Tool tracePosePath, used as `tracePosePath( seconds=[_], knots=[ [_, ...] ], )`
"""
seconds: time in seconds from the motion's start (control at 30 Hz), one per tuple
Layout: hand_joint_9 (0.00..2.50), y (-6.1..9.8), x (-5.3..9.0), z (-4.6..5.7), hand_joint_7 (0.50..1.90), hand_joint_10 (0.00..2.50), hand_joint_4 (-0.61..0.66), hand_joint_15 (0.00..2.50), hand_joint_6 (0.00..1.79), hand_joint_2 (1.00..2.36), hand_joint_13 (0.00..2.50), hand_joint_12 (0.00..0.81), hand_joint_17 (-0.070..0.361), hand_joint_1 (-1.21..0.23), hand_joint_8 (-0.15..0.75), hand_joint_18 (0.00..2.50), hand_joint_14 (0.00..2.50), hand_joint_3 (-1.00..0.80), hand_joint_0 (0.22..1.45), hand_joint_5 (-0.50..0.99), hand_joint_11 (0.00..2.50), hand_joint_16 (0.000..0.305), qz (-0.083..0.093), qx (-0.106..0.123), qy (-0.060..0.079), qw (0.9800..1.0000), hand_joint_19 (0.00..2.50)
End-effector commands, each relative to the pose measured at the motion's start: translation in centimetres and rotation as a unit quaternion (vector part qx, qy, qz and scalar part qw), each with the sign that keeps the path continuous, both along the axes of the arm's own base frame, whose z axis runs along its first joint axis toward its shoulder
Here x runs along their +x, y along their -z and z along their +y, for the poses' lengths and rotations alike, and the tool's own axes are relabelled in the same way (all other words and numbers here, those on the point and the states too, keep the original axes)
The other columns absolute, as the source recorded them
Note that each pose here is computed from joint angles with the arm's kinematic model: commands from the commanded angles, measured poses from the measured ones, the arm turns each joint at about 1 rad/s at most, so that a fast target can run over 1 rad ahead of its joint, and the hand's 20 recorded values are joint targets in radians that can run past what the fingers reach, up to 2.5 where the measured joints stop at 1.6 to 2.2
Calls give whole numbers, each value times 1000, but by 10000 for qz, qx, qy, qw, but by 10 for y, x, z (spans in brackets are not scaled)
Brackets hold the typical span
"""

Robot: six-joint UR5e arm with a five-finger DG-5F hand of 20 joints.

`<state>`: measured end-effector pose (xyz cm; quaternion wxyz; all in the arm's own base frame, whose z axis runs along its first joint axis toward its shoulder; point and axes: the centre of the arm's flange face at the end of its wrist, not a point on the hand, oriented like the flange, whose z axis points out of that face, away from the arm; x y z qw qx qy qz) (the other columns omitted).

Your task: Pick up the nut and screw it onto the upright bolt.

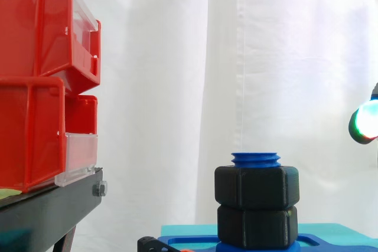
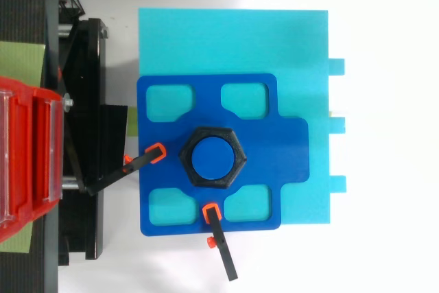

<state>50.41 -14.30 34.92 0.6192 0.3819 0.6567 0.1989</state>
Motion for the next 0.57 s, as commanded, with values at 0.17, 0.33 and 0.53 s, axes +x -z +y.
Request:
tracePosePath(
  seconds=[0.17, 0.33, 0.53],
  knots=[
    [0, 0, 0, 1, 688, 0, 3, 0, 502, 1000, 0, 377, 112, -255, 189, 0, 0, -500, 475, -258, 0, 50, 1, 0, -6, 10000, 0],
    [0, 0, 0, 1, 699, 0, 6, 0, 502, 1000, 0, 374, 112, -268, 187, 0, 0, -500, 477, -257, 0, 50, 1, 0, -6, 10000, 0],
    [0, 0, 0, 0, 716, 0, 13, 0, 502, 1000, 0, 372, 112, -275, 180, 0, 0, -500, 479, -258, 0, 50, 1, 0, 2, 10000, 0]
  ],
)
